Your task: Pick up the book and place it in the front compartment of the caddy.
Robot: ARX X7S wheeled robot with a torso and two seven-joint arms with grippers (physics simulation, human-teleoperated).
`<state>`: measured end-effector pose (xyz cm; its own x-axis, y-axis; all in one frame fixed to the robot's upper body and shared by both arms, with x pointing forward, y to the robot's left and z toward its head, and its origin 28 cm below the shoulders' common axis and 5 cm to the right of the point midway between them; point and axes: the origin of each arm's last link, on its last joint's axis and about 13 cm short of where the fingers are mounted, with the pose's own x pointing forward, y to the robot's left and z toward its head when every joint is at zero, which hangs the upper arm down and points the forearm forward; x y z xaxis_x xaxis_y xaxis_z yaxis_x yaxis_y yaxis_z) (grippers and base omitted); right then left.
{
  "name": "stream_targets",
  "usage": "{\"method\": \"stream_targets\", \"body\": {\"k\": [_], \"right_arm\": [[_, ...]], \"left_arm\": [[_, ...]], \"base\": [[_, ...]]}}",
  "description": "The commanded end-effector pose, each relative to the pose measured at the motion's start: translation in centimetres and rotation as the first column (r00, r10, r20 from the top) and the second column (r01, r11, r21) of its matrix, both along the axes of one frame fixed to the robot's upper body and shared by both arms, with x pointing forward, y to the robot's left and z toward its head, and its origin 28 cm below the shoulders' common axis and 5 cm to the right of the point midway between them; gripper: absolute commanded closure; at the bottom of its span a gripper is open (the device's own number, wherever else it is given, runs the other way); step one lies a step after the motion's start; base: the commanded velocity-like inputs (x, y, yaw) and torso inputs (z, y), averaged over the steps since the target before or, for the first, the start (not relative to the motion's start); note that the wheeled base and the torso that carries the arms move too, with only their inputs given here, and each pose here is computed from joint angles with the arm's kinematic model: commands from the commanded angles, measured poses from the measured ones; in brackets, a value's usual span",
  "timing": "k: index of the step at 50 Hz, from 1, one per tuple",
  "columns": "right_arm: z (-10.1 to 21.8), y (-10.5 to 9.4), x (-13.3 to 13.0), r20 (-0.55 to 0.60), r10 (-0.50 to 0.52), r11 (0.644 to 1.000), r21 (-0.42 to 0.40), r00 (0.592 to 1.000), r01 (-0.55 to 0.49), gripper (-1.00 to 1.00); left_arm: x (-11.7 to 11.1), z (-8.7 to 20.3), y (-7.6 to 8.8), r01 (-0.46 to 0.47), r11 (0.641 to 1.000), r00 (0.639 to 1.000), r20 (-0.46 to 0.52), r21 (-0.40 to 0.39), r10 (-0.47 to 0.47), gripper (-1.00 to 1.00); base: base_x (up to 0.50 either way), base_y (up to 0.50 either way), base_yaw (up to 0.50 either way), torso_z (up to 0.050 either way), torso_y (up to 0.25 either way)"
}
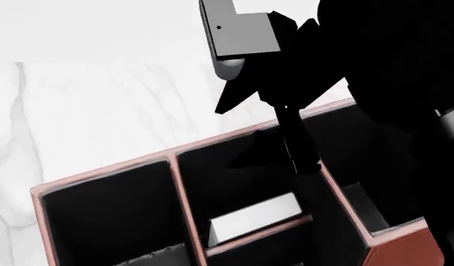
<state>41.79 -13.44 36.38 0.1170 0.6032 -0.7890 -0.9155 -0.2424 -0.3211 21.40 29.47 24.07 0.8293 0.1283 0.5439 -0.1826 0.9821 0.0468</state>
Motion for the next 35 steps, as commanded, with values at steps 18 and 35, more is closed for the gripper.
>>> {"method": "stream_targets", "body": {"k": [18, 35], "right_arm": [[10.1, -2.4, -9.4, 0.361, -0.088, 0.974, 0.225, 0.928, 0.005, -1.00], [9.6, -4.2, -14.7, 0.570, -0.269, 0.919, 0.392, 0.776, 0.031, -1.00]], "left_arm": [[0.0, 0.2, -0.2, 0.005, 1.000, 1.000, 0.009, 0.005, -0.005, -1.00], [-0.5, 0.2, -0.3, 0.012, 1.000, 1.000, 0.016, -0.001, -0.012, -1.00]], "base": [[0.00, 0.00, 0.00, 0.000, 0.000], [0.00, 0.00, 0.00, 0.000, 0.000]]}}
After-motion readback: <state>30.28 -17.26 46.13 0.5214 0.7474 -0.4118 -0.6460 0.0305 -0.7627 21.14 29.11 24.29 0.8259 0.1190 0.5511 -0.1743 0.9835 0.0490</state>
